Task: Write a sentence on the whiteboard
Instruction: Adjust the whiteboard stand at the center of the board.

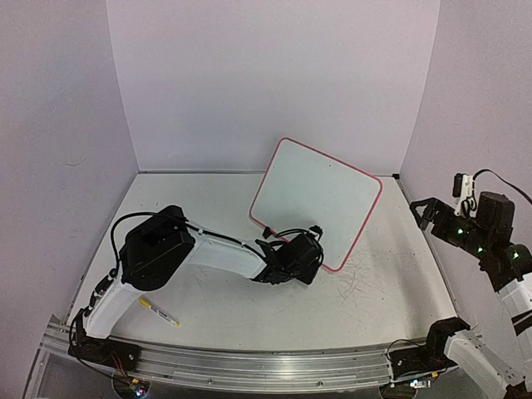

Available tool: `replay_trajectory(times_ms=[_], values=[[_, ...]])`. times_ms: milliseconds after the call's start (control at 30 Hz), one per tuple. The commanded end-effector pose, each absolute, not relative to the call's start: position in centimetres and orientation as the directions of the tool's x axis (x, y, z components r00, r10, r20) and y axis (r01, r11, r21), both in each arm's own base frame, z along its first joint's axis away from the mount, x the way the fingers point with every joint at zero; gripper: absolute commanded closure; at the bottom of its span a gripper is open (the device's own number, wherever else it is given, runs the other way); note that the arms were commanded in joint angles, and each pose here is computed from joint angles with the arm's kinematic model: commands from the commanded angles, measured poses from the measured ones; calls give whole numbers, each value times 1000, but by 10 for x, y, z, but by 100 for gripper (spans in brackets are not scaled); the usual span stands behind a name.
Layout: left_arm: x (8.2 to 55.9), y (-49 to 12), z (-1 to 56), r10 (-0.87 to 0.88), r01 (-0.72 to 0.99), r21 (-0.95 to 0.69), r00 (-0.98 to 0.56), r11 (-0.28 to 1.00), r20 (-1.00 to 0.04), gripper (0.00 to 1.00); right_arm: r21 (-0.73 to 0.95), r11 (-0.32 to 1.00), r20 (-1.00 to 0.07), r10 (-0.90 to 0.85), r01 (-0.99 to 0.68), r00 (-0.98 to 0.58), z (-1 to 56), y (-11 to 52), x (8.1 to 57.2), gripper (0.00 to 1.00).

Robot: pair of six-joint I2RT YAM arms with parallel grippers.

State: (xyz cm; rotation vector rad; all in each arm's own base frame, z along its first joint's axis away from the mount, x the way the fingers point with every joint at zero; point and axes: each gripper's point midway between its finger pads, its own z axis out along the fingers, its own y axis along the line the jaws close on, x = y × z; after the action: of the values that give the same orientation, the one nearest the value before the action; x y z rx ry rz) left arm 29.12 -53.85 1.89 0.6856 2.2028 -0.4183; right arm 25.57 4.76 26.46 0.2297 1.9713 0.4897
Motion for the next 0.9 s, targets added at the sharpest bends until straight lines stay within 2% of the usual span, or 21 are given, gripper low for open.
replay_trajectory(times_ms=[0,433,633,867], values=[[275,-543,19,330,586,-104,-585,804,-741,72,465,883,-805,388,-69,-449,262,53,256,2],[261,-498,113,268,589,-135,-544,796,-795,41,504,863,-749,420,-29,-512,246,57,263,2],[248,-450,162,297,624,-62,-454,779,-840,22,554,831,-714,446,-46,-539,246,73,268,2],[231,-386,208,218,595,-86,-420,799,-881,16,541,834,-699,373,-109,-610,245,147,273,2]])
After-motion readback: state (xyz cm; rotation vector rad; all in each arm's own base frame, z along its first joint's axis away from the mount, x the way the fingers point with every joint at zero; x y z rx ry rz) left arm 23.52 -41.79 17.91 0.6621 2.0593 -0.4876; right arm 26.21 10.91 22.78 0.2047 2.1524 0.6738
